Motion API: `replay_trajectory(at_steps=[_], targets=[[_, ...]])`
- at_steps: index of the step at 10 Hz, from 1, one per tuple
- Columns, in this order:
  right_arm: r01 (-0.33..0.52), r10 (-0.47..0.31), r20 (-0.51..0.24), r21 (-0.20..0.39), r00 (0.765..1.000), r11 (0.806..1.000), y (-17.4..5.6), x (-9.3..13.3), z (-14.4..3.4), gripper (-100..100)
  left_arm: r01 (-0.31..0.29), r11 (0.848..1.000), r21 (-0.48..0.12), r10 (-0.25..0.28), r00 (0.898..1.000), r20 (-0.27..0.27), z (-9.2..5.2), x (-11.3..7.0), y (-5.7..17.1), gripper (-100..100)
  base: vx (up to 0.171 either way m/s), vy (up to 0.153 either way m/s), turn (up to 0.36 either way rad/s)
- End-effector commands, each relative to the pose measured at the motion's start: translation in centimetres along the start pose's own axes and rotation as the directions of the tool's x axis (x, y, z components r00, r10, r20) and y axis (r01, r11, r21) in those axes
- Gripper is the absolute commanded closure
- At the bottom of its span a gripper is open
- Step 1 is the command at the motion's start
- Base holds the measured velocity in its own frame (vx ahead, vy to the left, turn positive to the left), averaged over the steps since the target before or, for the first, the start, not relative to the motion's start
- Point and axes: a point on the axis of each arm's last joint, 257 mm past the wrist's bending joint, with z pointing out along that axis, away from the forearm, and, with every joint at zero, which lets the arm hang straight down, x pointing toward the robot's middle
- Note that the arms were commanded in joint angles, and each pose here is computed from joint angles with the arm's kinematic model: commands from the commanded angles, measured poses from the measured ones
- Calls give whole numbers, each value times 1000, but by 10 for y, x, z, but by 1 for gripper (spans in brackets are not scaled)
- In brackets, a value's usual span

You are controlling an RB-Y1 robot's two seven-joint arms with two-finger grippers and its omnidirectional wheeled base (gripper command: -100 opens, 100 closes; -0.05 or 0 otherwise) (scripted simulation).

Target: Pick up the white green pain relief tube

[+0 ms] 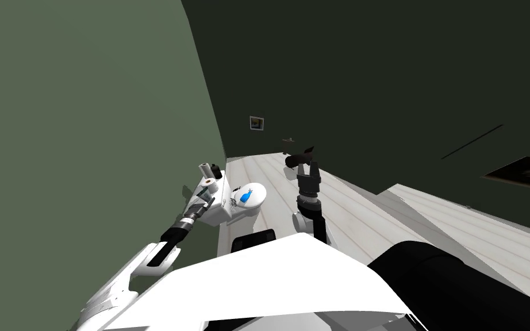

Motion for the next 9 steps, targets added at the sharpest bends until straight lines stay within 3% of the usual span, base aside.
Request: replay_trajectory(at_steps=[1,6,7,9], targets=[[0,0,0,0,1000,1000,0,0,0,0,-2,1000,6,2,1000,3,13,-2,2,-100,-67,-14,-36],[0,0,0,0,1000,1000,0,0,0,0,-1,1000,-6,1,1000,5,51,-6,16,-100,-70,-12,-14],[0,0,0,0,1000,1000,0,0,0,0,2,1000,-13,-2,1000,-5,50,-1,19,-100,-10,6,1],[0,0,0,0,1000,1000,0,0,0,0,-3,1000,-5,3,1000,10,67,-11,21,-100,-85,-5,-27]])
